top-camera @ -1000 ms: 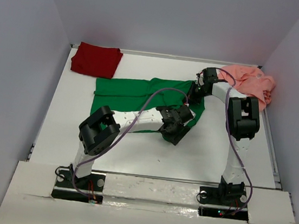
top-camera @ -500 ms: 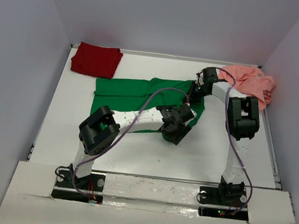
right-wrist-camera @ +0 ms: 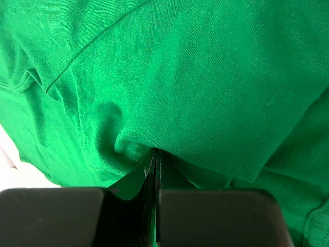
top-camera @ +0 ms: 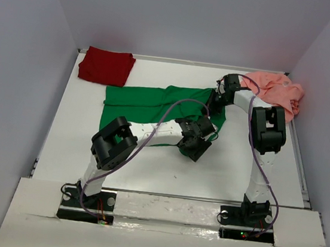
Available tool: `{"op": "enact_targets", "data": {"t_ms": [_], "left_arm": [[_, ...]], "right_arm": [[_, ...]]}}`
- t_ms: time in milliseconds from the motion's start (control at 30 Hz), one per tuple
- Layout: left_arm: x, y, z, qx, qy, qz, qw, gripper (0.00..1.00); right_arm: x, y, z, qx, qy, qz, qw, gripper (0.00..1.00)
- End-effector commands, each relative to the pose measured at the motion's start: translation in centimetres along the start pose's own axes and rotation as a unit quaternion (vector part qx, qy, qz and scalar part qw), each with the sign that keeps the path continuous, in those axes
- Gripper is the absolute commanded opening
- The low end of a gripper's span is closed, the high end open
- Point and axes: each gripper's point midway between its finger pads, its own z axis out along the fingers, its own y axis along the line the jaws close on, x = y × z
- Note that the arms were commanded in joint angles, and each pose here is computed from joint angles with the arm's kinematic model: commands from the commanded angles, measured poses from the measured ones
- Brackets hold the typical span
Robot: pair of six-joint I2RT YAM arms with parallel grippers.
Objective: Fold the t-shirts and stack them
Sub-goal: Fold the tshirt
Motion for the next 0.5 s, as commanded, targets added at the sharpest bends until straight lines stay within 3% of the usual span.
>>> {"op": "enact_targets", "data": {"t_ms": [0,167,333,367,433,467], "left_arm": [[-1.5,-0.9,-0.1,0.007,-0.017,0.008,1.000,0.70],[-1.7,-0.8,0.6,0.004,-0.014,0.010,1.000,0.65],[-1.8,-1.0,0.9,0.008,-0.012,0.011,1.000,0.46],[-1.9,-0.8,1.0,0.007,-0.012,0.010,1.000,0.36],[-1.9,-0.8,0.9,0.006,-0.012,0.010,1.000,0.25],[-1.7,-1.2,0.8,0.020,-0.006,0.010,1.000,0.10]], "right_arm": [[-1.1,0.4,0.1,0.006,-0.016,-0.018,1.000,0.00],[-1.0,0.3,0.1,0.008,-0.016,-0.018,1.000,0.00],[-0.9,0.3,0.1,0.008,-0.014,-0.019,1.000,0.00],[-1.0,0.2,0.2,0.008,-0.014,-0.018,1.000,0.00],[-1.0,0.2,0.2,0.008,-0.014,-0.018,1.000,0.00],[-0.9,0.2,0.2,0.009,-0.014,-0.019,1.000,0.00]]}}
